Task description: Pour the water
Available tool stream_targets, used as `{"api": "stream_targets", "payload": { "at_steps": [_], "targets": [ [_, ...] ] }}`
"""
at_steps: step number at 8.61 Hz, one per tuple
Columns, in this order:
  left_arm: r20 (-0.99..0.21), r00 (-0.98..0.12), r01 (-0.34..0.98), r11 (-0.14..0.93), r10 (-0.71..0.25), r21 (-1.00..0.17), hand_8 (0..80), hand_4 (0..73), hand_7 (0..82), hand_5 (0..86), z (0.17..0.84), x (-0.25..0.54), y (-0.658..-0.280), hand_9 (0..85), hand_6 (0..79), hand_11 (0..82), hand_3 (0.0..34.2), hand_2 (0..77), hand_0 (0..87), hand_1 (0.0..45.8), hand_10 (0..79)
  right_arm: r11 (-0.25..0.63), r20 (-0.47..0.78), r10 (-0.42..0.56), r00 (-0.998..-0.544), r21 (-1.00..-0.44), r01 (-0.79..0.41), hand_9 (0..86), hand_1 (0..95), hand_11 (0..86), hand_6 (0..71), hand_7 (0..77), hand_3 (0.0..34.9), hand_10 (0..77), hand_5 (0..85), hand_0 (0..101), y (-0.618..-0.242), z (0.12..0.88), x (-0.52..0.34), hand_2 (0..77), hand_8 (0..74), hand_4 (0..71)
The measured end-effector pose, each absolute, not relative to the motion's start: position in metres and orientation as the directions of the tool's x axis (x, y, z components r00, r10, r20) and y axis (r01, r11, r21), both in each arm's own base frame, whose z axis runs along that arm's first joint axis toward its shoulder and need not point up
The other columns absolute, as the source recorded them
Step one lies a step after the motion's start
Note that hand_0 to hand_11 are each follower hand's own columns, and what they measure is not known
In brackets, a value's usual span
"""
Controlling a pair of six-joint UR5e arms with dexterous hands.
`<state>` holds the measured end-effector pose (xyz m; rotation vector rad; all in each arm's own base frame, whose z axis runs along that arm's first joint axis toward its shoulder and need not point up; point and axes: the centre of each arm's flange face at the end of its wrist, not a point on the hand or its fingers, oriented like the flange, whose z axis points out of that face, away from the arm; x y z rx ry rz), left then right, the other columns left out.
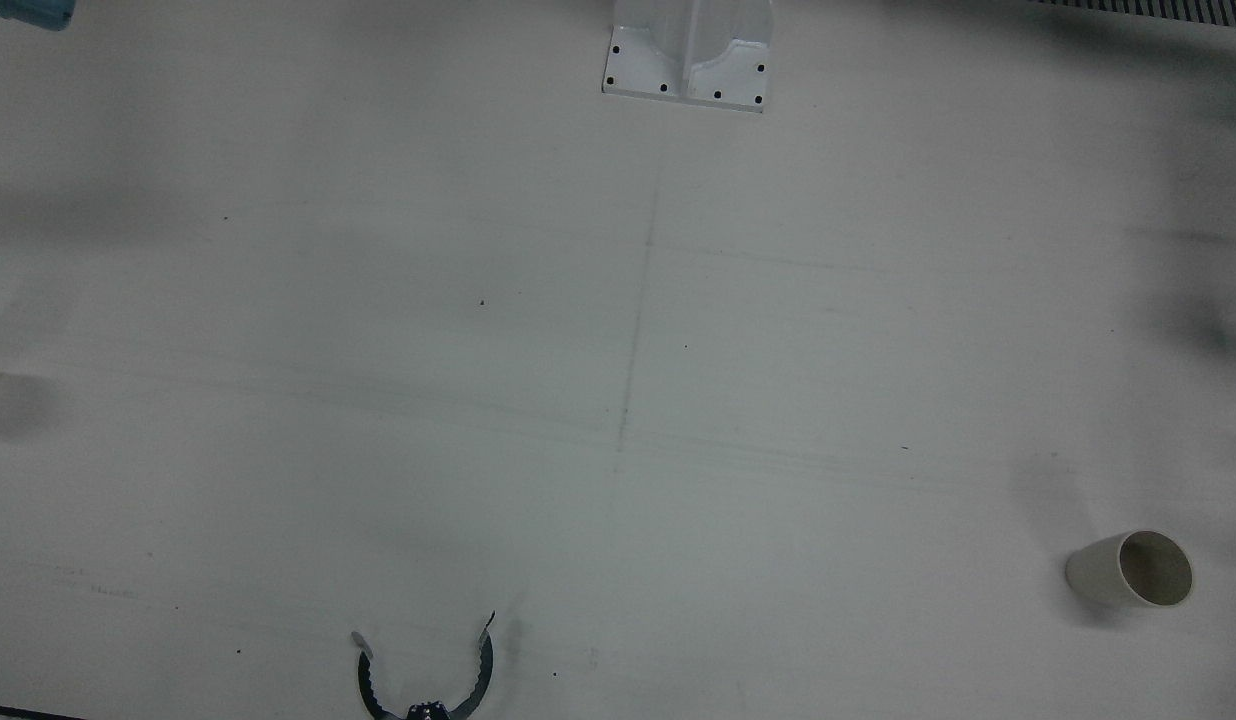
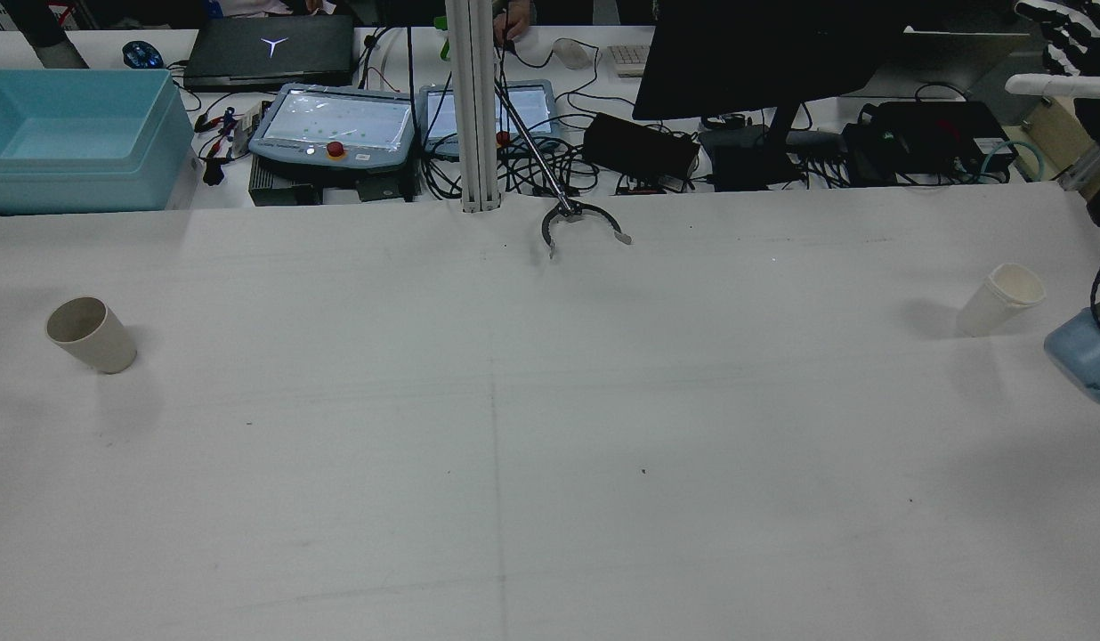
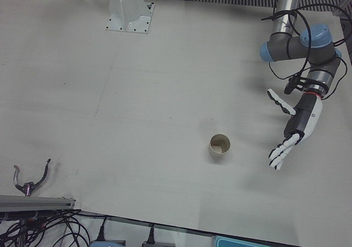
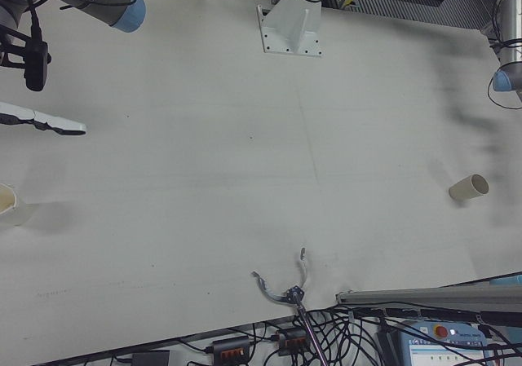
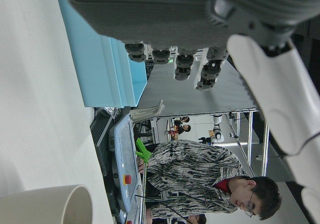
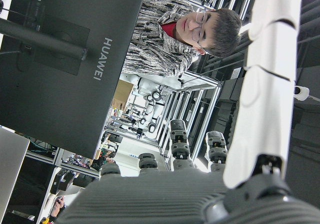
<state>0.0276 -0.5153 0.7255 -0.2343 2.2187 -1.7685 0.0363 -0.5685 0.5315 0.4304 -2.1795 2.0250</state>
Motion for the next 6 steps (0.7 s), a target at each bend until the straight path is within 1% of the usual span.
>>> {"api": "stream_targets", "payload": {
  "at_steps": [1, 2, 3, 4, 5, 6],
  "targets": [
    [-0.128, -0.944, 0.057, 0.231, -0.305, -0.971, 8.2, 30.5, 10.4, 0.0, 0.729, 0.027, -0.514, 2.7, 13.6, 6.5, 0.2, 1.1, 50.7, 1.1, 3.3, 0.052, 0.290, -0.114, -0.950, -0.953, -0.297, 2.2, 31.1, 0.5, 19.6, 17.5, 13.6, 0.5, 10.9, 71, -0.567, 0.534, 0.037, 6.5, 3.3, 7.1],
    [-0.129, -0.944, 0.058, 0.231, -0.304, -0.971, 7.1, 28.4, 9.8, 0.0, 0.732, 0.026, -0.511, 1.6, 10.9, 6.5, 0.0, 1.1, 49.2, 1.1, 3.3, 0.048, 0.289, -0.112, -0.951, -0.954, -0.295, 3.3, 18.5, 1.1, 18.5, 16.4, 13.0, 0.5, 10.4, 60, -0.564, 0.539, 0.037, 4.4, 4.9, 4.4],
    [-0.129, -0.944, 0.058, 0.231, -0.304, -0.971, 7.1, 27.8, 7.6, 0.0, 0.733, 0.025, -0.509, 1.6, 10.9, 5.5, 0.6, 1.1, 48.3, 1.1, 3.3, 0.048, 0.284, -0.110, -0.952, -0.956, -0.291, 3.3, 25.1, 0.5, 18.5, 13.1, 13.3, 0.5, 9.3, 59, -0.560, 0.545, 0.038, 3.3, 4.9, 1.6],
    [-0.129, -0.944, 0.058, 0.230, -0.305, -0.972, 7.1, 26.7, 7.6, 0.0, 0.734, 0.025, -0.507, 1.1, 10.9, 7.1, 1.1, 1.1, 54.3, 2.2, 3.3, 0.055, 0.275, -0.111, -0.955, -0.958, -0.283, 2.7, 20.2, 0.5, 16.9, 12.0, 13.3, 0.5, 8.2, 58, -0.554, 0.554, 0.039, 0.5, 4.9, 1.6],
    [-0.129, -0.944, 0.058, 0.229, -0.305, -0.972, 7.1, 26.7, 7.6, 0.0, 0.734, 0.025, -0.507, 1.1, 10.9, 7.1, 1.1, 1.1, 54.3, 2.2, 3.3, 0.059, 0.262, -0.110, -0.959, -0.961, -0.270, 2.7, 24.0, 1.1, 17.5, 12.0, 13.3, 0.5, 8.2, 58, -0.544, 0.568, 0.042, 0.5, 4.9, 0.0],
    [-0.129, -0.944, 0.058, 0.229, -0.305, -0.972, 8.2, 25.6, 8.2, 0.0, 0.733, 0.024, -0.507, 1.1, 12.0, 9.8, 0.1, 0.5, 82.4, 16.9, 4.9, 0.055, 0.255, -0.109, -0.961, -0.964, -0.262, 3.3, 24.0, 0.5, 13.6, 3.8, 13.3, 0.5, 9.8, 58, -0.536, 0.578, 0.045, 1.1, 4.9, 0.0]
  ]
}}
